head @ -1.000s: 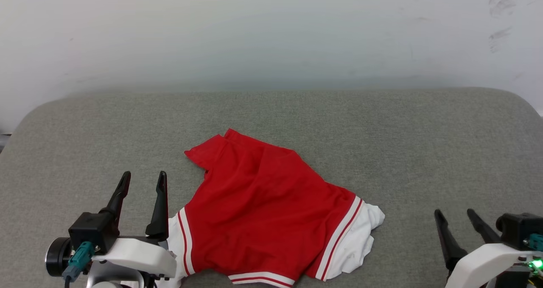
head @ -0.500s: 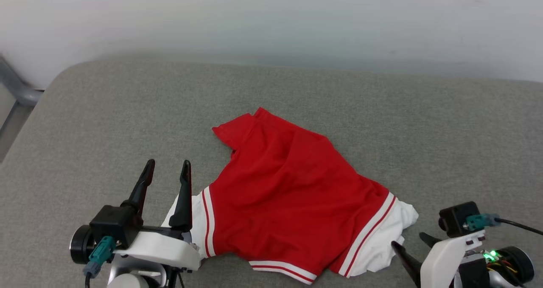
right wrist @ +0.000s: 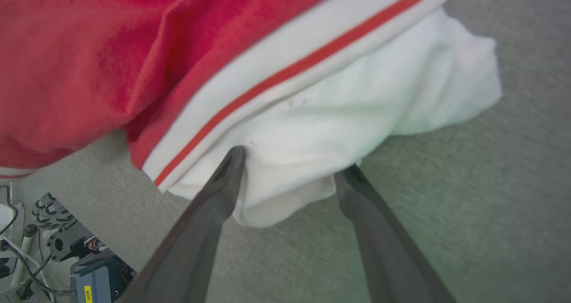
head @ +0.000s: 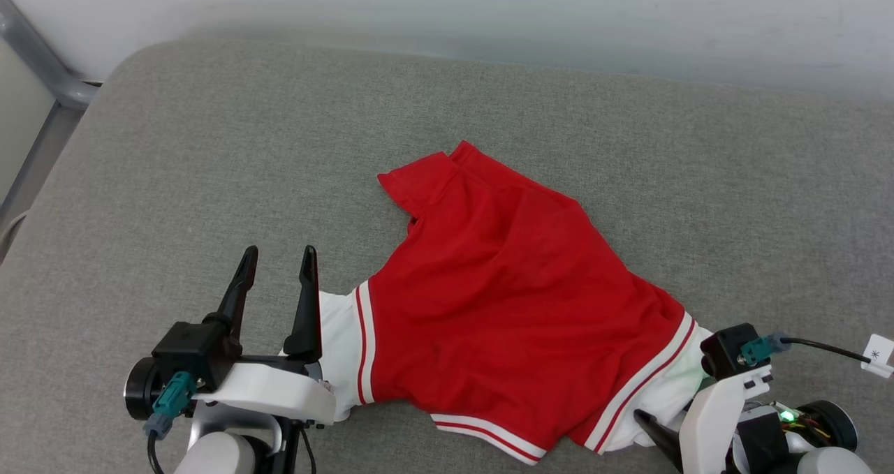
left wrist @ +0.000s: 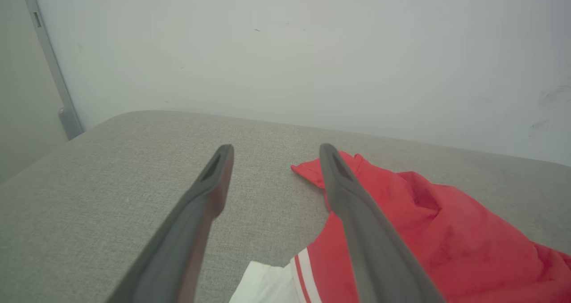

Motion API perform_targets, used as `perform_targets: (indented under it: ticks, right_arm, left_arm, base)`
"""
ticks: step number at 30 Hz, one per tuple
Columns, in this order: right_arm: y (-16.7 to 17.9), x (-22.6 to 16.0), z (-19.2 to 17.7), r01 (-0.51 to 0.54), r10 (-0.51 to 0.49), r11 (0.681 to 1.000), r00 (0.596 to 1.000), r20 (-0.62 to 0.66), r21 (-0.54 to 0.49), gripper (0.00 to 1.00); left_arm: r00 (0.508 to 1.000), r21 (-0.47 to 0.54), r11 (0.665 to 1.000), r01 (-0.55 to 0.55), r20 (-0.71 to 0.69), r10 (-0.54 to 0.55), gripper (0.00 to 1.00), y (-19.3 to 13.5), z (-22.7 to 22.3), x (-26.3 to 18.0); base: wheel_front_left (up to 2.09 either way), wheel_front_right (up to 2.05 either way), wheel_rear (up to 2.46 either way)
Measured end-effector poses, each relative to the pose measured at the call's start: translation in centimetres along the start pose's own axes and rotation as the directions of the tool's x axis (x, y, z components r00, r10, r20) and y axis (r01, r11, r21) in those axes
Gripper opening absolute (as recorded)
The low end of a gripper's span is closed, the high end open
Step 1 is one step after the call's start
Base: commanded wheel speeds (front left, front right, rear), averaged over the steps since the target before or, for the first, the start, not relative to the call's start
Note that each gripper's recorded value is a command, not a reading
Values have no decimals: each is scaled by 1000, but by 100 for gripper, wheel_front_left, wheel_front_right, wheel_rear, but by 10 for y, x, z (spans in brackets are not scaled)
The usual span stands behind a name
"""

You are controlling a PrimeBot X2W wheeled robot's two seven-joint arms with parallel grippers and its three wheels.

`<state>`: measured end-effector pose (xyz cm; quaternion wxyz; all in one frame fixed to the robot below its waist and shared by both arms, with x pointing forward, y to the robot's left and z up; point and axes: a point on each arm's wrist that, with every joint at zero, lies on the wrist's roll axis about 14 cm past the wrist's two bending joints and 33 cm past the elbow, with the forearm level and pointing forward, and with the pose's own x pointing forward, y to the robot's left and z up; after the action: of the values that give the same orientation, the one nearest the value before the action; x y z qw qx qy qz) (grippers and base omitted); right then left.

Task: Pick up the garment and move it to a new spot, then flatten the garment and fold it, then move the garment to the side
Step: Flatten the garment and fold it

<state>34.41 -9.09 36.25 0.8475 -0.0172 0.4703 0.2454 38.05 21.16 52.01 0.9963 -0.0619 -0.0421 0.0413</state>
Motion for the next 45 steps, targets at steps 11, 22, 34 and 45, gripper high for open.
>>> perform_targets:
  ticks: [11, 22, 34, 45]
  right_arm:
    - [-7, -9, 16, 15, -20, 999, 995, 96, 52, 0]
    - [-77, -73, 21, 232, -287, 947, 922, 261, 222, 0]
    - [-81, -95, -11, 265, -355, 903, 903, 243, 338, 0]
    - [-84, -87, -17, 266, -358, 893, 909, 214, 364, 0]
  left_arm:
    - [998, -30, 1000, -9, -63, 7, 100, 4, -14, -3]
    - [930, -97, 995, 17, -364, -52, 100, 12, -45, -15]
    - [614, -182, 964, 192, -744, -263, 100, -28, -95, -59]
    - [329, -184, 958, 218, -911, -250, 100, -38, -153, -109]
  base:
    - [0, 0, 0]
    - [0, 0, 0]
    - [0, 0, 0]
    - [0, 0, 0]
